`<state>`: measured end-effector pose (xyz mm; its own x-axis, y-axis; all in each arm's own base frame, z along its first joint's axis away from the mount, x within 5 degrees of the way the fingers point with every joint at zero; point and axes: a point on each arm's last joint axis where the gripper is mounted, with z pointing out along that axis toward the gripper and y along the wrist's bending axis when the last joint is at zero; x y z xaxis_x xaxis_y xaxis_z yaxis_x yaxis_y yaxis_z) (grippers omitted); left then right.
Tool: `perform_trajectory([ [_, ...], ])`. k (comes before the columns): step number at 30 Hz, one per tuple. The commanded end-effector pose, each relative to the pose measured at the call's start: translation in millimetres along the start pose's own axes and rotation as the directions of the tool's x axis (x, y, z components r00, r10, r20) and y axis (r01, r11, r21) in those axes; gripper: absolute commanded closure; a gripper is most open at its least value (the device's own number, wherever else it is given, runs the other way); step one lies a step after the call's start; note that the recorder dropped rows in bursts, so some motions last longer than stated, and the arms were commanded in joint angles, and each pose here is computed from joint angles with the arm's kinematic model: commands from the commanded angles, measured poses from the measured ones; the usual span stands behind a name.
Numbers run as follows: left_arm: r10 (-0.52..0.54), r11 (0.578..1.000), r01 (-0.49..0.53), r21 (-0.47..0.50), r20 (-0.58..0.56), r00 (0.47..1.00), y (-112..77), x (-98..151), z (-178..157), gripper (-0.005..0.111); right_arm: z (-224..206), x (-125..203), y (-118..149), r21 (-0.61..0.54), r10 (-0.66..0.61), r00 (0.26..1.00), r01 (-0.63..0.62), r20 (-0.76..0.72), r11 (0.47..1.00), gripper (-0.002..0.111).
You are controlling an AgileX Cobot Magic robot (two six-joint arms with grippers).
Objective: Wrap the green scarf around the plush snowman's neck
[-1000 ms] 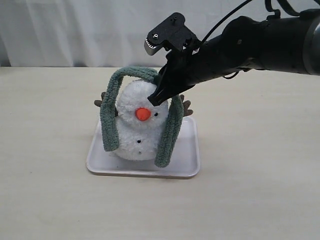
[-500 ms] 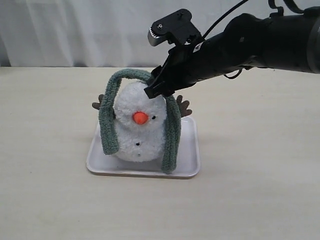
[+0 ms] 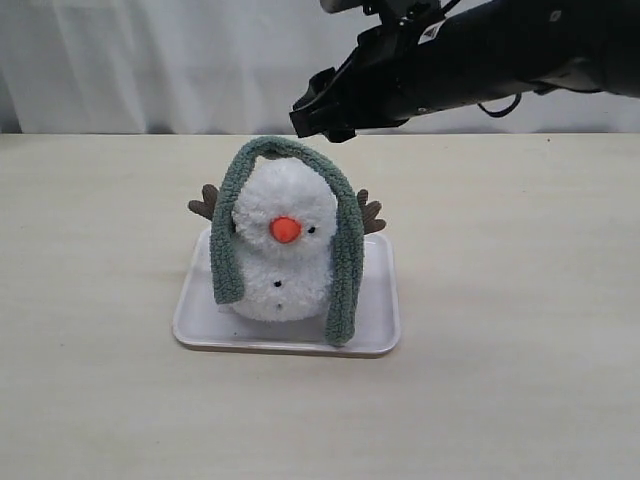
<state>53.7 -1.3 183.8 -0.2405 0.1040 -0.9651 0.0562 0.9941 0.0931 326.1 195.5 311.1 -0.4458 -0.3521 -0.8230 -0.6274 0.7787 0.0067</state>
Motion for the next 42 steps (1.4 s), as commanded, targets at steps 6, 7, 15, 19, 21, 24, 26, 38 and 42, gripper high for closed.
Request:
perform_trajectory([
  [6, -0.003, 1.000, 0.003, 0.006, 0.012, 1.000, -0.4, 0, 0, 0.107, -17, -16, 29, -0.166, 0.006, 0.994, -0.024, -0.108, 0.986, 0.060],
  [7, -0.003, 1.000, 0.003, 0.006, 0.012, 1.000, -0.4, 0, 0, 0.107, -17, -16, 42, -0.195, -0.018, 0.994, -0.003, -0.107, 0.981, 0.061],
  [15, -0.003, 1.000, 0.003, 0.006, 0.012, 1.000, -0.4, 0, 0, 0.107, 9, 7, 109, -0.131, -0.187, 0.953, 0.159, -0.237, 0.979, 0.061],
  [19, -0.003, 1.000, 0.003, 0.006, 0.012, 1.000, -0.4, 0, 0, 0.107, 47, 34, 128, -0.099, -0.096, 0.934, 0.066, -0.343, 0.993, 0.061],
  [21, -0.003, 1.000, 0.003, 0.006, 0.012, 1.000, -0.4, 0, 0, 0.107, 66, 43, 128, -0.083, -0.093, 0.922, 0.067, -0.376, 0.994, 0.061],
  [24, -0.003, 1.000, 0.003, 0.006, 0.012, 1.000, -0.4, 0, 0, 0.107, 85, 47, 129, -0.068, -0.079, 0.933, 0.059, -0.351, 0.996, 0.061],
  [26, -0.003, 1.000, 0.003, 0.006, 0.012, 1.000, -0.4, 0, 0, 0.107, 91, 48, 129, -0.061, -0.063, 0.942, 0.045, -0.330, 0.997, 0.061],
  [38, -0.003, 1.000, 0.003, 0.006, 0.012, 1.000, -0.4, 0, 0, 0.107, 98, 47, 116, 0.099, 0.004, 0.958, 0.026, -0.286, 0.995, 0.061],
  [42, -0.003, 1.000, 0.003, 0.006, 0.012, 1.000, -0.4, 0, 0, 0.107, 104, 52, 118, 0.090, 0.006, 0.958, 0.021, -0.287, 0.996, 0.061],
])
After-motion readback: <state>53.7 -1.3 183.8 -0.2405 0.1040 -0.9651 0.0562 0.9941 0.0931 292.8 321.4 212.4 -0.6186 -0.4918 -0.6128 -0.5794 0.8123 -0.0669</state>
